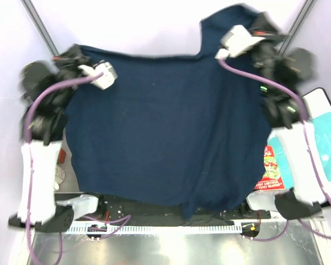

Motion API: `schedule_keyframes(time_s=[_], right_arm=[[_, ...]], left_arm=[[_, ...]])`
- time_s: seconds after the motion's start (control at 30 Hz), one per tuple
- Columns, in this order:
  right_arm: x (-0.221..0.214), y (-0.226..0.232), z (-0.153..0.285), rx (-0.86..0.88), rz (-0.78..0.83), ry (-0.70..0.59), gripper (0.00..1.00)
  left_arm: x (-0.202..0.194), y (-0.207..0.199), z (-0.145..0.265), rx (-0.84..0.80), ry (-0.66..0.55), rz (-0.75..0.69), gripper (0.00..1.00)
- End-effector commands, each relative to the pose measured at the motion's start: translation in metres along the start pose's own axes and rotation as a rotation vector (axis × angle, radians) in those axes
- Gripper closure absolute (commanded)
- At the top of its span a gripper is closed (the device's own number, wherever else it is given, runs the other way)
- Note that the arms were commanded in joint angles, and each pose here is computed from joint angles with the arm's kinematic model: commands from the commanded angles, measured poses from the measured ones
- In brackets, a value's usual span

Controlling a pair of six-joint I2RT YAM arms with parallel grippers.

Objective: Fold and stack the t-shirts
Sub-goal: Flatten the tshirt out

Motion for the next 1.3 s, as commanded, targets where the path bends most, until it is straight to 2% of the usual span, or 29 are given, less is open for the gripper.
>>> schedule_keyframes(time_s=[0.0,0.03,0.07,0.2,0.3,0.37,0.4,0.47,0.53,0.57,0.6,0.63,0.67,0.7,0.73,0.77,0.8,0.83,0.87,0.9,0.93,0.97,1.0,1.03,1.07,1.17,1.2,1.27], right_arm=[[-0.01,0.056,-0.039,0.018,0.047,0.029,0.99],[-0.012,0.056,-0.046,-0.019,0.037,0.032,0.99],[-0.017,0.077,-0.062,0.005,0.041,0.049,0.99],[-0.042,0.057,-0.095,-0.136,0.042,0.121,0.99],[-0.048,0.016,-0.109,-0.281,0.057,0.137,0.99],[-0.046,-0.016,-0.107,-0.364,0.078,0.131,0.99],[-0.04,-0.054,-0.094,-0.441,0.081,0.118,0.99],[-0.033,-0.08,-0.086,-0.489,0.114,0.084,0.99],[-0.024,-0.113,-0.06,-0.536,0.135,0.041,0.99],[-0.02,-0.116,-0.056,-0.532,0.146,0.02,0.99],[-0.022,-0.097,-0.06,-0.473,0.157,0.021,0.99],[-0.023,-0.093,-0.057,-0.458,0.155,0.024,0.99],[-0.023,-0.106,-0.036,-0.471,0.146,0.034,0.99],[-0.028,-0.064,-0.046,-0.359,0.144,0.04,0.99],[-0.03,-0.049,-0.044,-0.317,0.136,0.04,0.99],[-0.029,-0.054,-0.025,-0.313,0.129,0.038,0.99],[-0.035,-0.006,-0.029,-0.189,0.12,0.046,0.99],[-0.036,0.011,-0.023,-0.139,0.083,0.045,0.99],[-0.04,0.055,-0.018,-0.021,0.054,0.05,0.99],[-0.04,0.063,0.001,0.038,0.032,0.047,0.99],[-0.041,0.084,0.01,0.104,0.0,0.049,0.99],[-0.045,0.13,0.023,0.221,-0.011,0.059,0.99],[-0.045,0.143,0.047,0.301,-0.027,0.062,0.99],[-0.043,0.164,0.061,0.382,-0.059,0.044,0.99],[-0.044,0.2,0.083,0.506,-0.088,0.048,0.99],[-0.037,0.249,0.147,0.737,-0.145,0.005,0.99],[-0.035,0.267,0.174,0.874,-0.157,-0.004,0.99],[-0.029,0.288,0.208,1.004,-0.168,-0.051,0.99]], left_arm=[[-0.053,-0.046,-0.061,-0.133,0.128,-0.063,1.0],[-0.063,-0.05,-0.071,-0.137,0.141,-0.052,1.0],[-0.067,-0.047,-0.078,-0.127,0.145,-0.053,1.0],[-0.091,-0.036,-0.122,-0.04,0.167,-0.036,1.0],[-0.085,0.001,-0.133,0.131,0.138,-0.041,1.0],[-0.07,0.04,-0.123,0.29,0.104,-0.017,1.0],[-0.061,0.06,-0.115,0.377,0.072,-0.012,1.0],[-0.04,0.099,-0.09,0.532,0.023,0.003,1.0],[-0.027,0.119,-0.072,0.609,-0.012,0.008,1.0],[-0.022,0.126,-0.066,0.647,-0.026,0.002,1.0],[-0.022,0.127,-0.063,0.652,-0.018,-0.019,1.0],[-0.03,0.115,-0.069,0.617,0.0,-0.023,1.0],[-0.025,0.115,-0.057,0.625,-0.012,-0.026,1.0],[-0.029,0.106,-0.059,0.593,-0.014,-0.032,1.0],[-0.047,0.074,-0.072,0.508,0.029,-0.018,1.0],[-0.046,0.059,-0.064,0.44,0.02,-0.014,1.0],[-0.05,0.04,-0.063,0.373,0.015,-0.001,1.0],[-0.071,-0.016,-0.076,0.211,0.029,0.02,1.0],[-0.08,-0.045,-0.075,0.129,0.037,0.037,1.0],[-0.08,-0.062,-0.062,0.088,0.027,0.045,1.0],[-0.103,-0.121,-0.063,-0.057,0.053,0.064,1.0],[-0.112,-0.15,-0.055,-0.135,0.078,0.073,1.0],[-0.117,-0.171,-0.044,-0.198,0.088,0.07,1.0],[-0.134,-0.217,-0.033,-0.315,0.125,0.088,1.0],[-0.143,-0.246,-0.021,-0.42,0.154,0.082,1.0],[-0.16,-0.318,0.023,-0.679,0.189,0.053,1.0],[-0.161,-0.33,0.033,-0.723,0.19,0.04,1.0],[-0.17,-0.362,0.062,-0.854,0.197,-0.017,1.0]])
Point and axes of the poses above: each gripper's point midway between its finger pads, its own z axis back along the fingers, its own y axis along the line the jaws close on, x = y × z, the point moved 5 cm from there along z, back along the fingers, and after that the axes turned 13 degrees about z, right-handed, at the moved point
